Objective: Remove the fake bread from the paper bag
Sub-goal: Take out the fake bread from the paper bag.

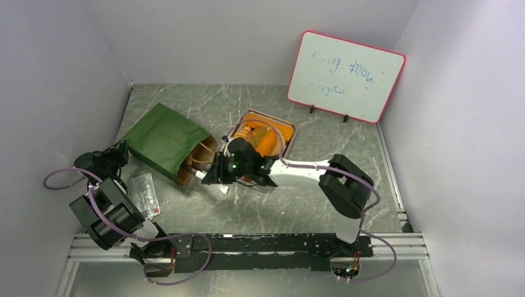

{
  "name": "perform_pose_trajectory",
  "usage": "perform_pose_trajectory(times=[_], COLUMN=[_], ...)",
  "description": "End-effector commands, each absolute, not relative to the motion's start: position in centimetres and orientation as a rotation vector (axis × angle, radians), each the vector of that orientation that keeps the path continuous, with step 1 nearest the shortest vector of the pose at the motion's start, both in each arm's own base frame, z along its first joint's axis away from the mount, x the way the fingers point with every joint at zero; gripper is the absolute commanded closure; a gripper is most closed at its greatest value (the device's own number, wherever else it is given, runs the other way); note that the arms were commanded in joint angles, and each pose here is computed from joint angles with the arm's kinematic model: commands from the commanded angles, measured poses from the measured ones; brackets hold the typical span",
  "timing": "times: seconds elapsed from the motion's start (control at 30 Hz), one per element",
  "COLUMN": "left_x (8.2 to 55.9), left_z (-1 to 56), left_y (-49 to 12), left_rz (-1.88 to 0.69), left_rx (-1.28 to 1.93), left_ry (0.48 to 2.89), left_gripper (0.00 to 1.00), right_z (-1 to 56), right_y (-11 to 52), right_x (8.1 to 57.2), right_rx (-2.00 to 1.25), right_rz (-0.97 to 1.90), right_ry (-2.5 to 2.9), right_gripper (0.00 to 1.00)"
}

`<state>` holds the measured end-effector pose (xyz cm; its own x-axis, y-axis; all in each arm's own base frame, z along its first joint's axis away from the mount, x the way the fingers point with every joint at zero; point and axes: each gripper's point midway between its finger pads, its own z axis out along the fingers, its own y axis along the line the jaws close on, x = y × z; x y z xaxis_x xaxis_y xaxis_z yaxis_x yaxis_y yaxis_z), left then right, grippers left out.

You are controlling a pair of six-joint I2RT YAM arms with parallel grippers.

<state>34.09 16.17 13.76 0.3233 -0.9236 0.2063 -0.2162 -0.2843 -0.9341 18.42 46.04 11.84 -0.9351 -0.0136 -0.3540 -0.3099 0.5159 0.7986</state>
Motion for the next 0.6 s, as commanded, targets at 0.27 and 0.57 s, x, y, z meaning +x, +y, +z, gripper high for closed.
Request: perform_pose_trajectory(times=[0.27,0.57], left_x=[33.6,34.0], left_z=[14.1,13.8], left_y=[16.9,16.7], left_rz=[-0.882,-0.833], left_rx=[-1.641,-1.620], left_ry=[1.134,1.213], left_gripper=[0.93,0.93], right_z=[18.3,20.6], right_y=[52.4,53.7], right_x=[21.1,19.6], right_rx=[-0.479,-0.575], right_rz=[1.485,1.475], right_ry=[2.159,2.078], right_gripper=[0.75,0.75])
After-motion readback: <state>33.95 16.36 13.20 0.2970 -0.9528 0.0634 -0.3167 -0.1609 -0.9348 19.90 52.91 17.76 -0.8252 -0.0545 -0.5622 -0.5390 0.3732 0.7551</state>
